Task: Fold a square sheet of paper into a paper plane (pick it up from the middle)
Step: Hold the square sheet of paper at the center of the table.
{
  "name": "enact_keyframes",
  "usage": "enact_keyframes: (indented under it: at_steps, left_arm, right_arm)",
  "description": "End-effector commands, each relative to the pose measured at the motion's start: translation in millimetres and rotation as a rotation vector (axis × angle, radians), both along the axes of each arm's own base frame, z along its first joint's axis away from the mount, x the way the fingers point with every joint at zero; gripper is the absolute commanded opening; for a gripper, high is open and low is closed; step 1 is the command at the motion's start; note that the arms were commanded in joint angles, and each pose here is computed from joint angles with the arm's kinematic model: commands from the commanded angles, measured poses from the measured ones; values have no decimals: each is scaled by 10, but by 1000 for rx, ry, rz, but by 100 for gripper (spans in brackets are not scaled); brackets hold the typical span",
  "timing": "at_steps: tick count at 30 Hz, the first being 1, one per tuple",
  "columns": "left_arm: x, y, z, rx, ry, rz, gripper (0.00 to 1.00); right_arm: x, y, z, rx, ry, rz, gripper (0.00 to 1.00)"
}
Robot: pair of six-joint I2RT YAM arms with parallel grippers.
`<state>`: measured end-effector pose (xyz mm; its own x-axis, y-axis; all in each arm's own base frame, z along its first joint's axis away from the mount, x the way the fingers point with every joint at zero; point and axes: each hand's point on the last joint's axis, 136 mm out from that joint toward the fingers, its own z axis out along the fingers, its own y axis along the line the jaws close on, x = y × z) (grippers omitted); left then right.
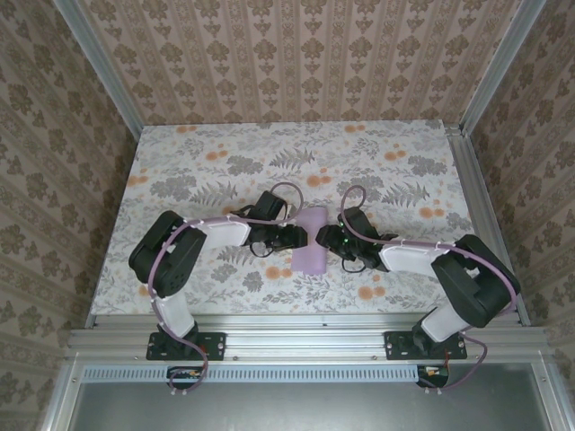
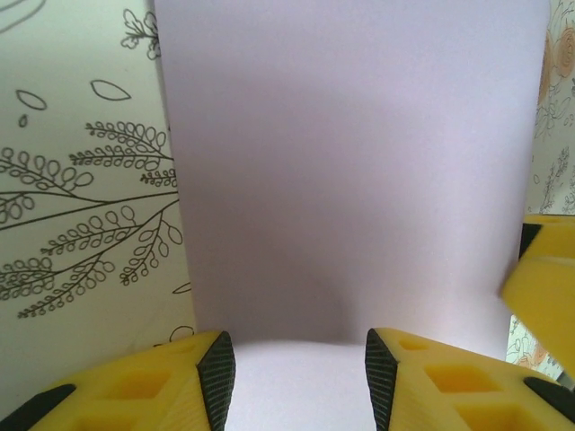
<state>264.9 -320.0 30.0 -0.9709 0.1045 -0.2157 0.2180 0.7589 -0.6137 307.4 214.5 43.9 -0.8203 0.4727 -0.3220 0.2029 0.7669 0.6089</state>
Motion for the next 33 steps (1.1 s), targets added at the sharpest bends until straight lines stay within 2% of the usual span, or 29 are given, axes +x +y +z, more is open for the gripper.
enact_keyframes:
  at_steps: [1, 9, 19, 33]
  left_arm:
    - [-114, 38, -241, 72, 34, -35, 47]
    - [-119, -102, -179, 21, 33, -49, 46]
    - [-123, -210, -100, -4, 24, -62, 45]
    - [-148, -321, 92, -62, 7, -66, 45]
  right_arm:
    - [-37, -162, 3, -97, 15, 21, 53]
    - [-17, -47, 88, -86, 7, 116, 53]
    - [23, 7, 56, -54, 12, 160, 52]
    - [-33, -133, -128, -148, 72, 213, 40]
